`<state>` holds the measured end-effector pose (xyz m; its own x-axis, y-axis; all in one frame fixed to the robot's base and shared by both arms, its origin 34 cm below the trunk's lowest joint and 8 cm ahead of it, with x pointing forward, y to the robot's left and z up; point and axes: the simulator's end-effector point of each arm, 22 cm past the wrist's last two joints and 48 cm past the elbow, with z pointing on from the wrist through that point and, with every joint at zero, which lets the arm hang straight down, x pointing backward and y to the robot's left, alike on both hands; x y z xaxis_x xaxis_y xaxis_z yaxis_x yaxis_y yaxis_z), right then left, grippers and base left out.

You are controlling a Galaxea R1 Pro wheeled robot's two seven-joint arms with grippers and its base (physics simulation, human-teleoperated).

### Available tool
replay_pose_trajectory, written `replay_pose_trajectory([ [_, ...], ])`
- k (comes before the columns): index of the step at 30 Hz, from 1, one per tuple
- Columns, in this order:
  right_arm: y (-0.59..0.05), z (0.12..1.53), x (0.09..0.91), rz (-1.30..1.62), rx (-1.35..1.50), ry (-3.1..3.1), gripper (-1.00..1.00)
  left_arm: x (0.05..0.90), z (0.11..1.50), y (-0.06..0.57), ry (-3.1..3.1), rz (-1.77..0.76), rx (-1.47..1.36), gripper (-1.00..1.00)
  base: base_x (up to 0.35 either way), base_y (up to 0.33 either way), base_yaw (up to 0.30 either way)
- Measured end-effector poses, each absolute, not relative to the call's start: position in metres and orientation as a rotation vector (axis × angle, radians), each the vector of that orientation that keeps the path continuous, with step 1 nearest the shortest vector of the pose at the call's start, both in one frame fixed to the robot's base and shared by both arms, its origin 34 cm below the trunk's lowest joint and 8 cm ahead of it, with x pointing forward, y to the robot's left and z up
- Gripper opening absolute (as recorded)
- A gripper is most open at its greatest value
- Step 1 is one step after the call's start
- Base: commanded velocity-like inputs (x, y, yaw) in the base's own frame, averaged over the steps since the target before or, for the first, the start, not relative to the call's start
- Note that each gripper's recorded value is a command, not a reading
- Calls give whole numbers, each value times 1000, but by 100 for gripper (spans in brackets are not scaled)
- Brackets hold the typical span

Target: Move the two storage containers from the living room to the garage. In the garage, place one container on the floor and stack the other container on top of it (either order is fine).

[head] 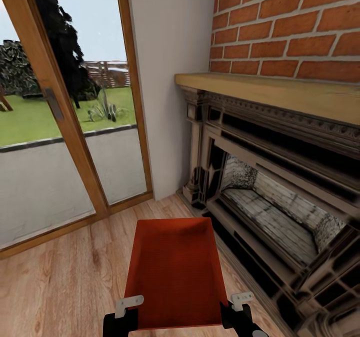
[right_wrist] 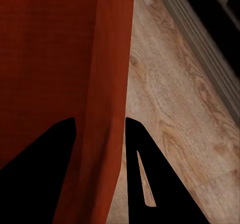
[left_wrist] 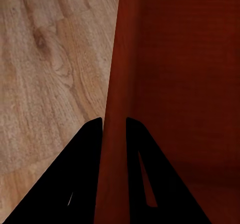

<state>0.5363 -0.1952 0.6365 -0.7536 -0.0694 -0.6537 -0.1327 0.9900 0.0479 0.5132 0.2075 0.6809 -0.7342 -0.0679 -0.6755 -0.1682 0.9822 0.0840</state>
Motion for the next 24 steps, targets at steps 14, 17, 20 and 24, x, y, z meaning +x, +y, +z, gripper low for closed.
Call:
replay_pose_trajectory([
  [14,-195,653,533,119,-140,2427,-100,510,698,208,2396,180,-165,-100,0,0,0],
  [17,-195,657,532,118,-140,2427,-100,509,701,208,2396,180,-165,-100,0,0,0],
  [20,-195,660,532,118,-140,2427,-100,509,705,208,2396,180,-164,-100,0,0,0],
  [24,-195,664,531,118,-140,2427,-100,508,709,208,2396,180,-164,-100,0,0,0],
])
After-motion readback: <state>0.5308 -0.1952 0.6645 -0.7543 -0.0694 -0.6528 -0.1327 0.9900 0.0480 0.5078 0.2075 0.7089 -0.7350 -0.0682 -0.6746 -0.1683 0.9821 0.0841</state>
